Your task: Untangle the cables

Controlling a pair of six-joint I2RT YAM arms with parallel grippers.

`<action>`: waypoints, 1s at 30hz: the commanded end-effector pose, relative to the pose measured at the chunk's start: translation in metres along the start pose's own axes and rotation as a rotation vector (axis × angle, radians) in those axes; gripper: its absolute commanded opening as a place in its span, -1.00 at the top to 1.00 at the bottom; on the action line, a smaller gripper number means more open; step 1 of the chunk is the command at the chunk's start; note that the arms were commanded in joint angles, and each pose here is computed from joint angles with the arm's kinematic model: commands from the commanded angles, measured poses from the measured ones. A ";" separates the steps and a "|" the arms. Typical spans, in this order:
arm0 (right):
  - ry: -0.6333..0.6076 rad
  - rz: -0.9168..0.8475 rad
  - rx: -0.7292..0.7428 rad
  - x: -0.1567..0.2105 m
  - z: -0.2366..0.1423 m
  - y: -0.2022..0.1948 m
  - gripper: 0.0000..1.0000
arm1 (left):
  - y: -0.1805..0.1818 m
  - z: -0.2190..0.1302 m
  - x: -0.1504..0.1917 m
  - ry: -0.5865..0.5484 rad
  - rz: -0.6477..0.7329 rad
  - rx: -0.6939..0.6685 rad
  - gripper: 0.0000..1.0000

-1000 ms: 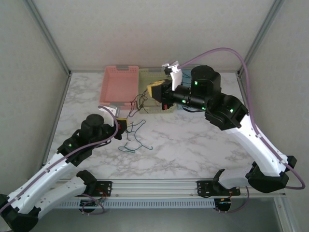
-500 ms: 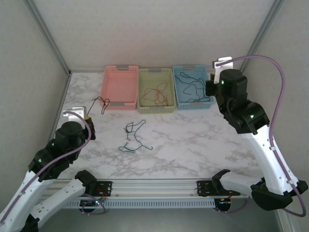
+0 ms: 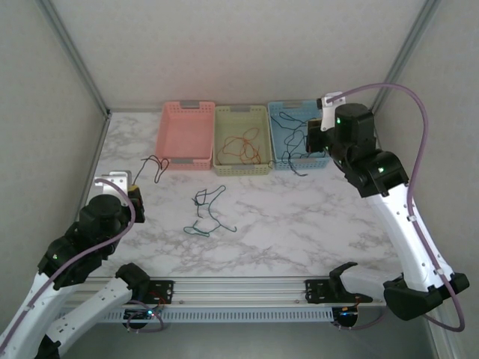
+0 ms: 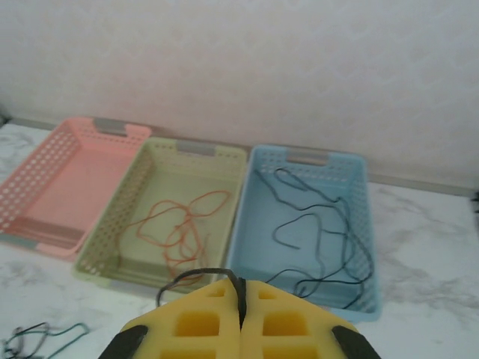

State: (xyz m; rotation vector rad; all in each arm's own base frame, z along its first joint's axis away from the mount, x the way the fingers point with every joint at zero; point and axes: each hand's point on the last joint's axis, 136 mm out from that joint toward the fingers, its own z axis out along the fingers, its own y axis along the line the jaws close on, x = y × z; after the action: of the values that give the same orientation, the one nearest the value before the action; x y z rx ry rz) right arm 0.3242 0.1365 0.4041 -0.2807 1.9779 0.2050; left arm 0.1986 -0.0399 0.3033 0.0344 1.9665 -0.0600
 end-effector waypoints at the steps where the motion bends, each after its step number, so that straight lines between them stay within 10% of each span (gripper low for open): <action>1: -0.002 0.050 -0.097 -0.008 0.000 0.017 1.00 | -0.008 -0.002 -0.001 -0.014 -0.013 0.055 1.00; 13: 0.046 0.025 -0.018 -0.006 0.042 0.010 1.00 | -0.016 -0.002 0.003 -0.018 -0.028 0.112 1.00; 30: 0.229 0.111 0.311 0.014 0.200 -0.086 1.00 | -0.025 -0.004 0.005 -0.011 -0.060 0.166 1.00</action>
State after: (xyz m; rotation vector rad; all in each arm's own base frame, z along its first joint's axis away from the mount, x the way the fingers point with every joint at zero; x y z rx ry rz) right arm 0.5015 0.1213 0.3168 -0.0682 2.1956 -0.0503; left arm 0.1926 -0.0617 0.3013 0.0975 1.9563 -0.2208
